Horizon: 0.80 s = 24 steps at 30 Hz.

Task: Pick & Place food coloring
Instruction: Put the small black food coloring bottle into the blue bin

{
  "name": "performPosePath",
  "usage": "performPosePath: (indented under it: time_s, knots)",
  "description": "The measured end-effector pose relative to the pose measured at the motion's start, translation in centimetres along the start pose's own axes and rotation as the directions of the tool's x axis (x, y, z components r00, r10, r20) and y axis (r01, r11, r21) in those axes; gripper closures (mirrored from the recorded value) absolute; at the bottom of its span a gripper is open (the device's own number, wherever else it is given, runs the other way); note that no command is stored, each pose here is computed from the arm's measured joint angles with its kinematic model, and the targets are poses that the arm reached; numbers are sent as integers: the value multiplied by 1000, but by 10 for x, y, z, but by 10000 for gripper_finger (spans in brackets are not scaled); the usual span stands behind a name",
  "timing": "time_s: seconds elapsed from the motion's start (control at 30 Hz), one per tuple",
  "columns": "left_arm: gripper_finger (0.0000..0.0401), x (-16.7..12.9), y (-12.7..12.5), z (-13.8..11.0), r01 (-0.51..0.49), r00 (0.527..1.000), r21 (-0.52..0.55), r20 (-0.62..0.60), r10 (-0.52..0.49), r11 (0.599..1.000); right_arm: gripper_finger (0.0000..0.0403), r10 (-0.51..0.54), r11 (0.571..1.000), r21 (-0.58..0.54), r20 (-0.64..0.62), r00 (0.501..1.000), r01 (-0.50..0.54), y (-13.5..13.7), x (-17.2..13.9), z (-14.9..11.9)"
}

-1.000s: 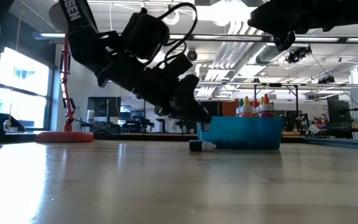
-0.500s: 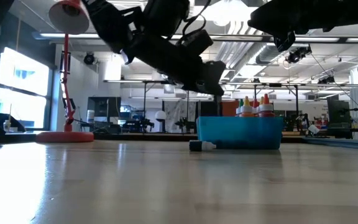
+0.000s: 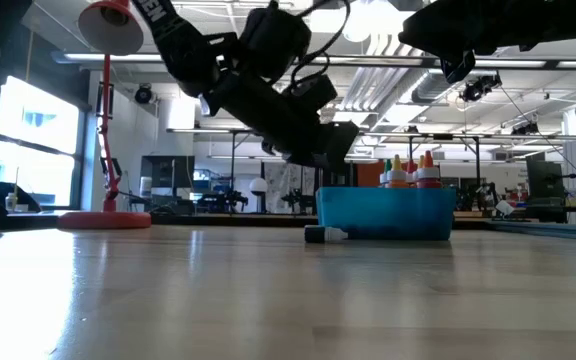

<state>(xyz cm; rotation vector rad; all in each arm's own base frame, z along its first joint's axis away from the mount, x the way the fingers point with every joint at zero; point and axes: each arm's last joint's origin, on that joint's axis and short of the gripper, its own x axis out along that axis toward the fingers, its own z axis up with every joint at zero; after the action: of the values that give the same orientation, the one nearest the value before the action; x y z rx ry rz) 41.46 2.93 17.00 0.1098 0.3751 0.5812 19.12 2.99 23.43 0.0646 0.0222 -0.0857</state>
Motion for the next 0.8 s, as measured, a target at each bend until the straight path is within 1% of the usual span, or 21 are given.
performPosePath:
  time_s: [0.2,0.3,0.43,0.6,0.8]
  knots:
    - [325,10,12,-8,-22,999,-149,-46,16,989,320,0,1000,0,0,1000,0,0,0,0]
    - [325,16,19,-9,27,998,-182,-48,-36,983,320,0,1000,0,0,1000,0,0,0,0]
    - [325,21,25,-13,88,992,-247,-69,-108,965,320,0,1000,0,0,1000,0,0,0,0]
    - [324,25,30,-15,169,977,-262,-80,-196,950,320,0,1000,0,0,1000,0,0,0,0]
    - [324,25,32,-15,190,974,-222,-80,-212,956,320,0,1000,0,0,1000,0,0,0,0]
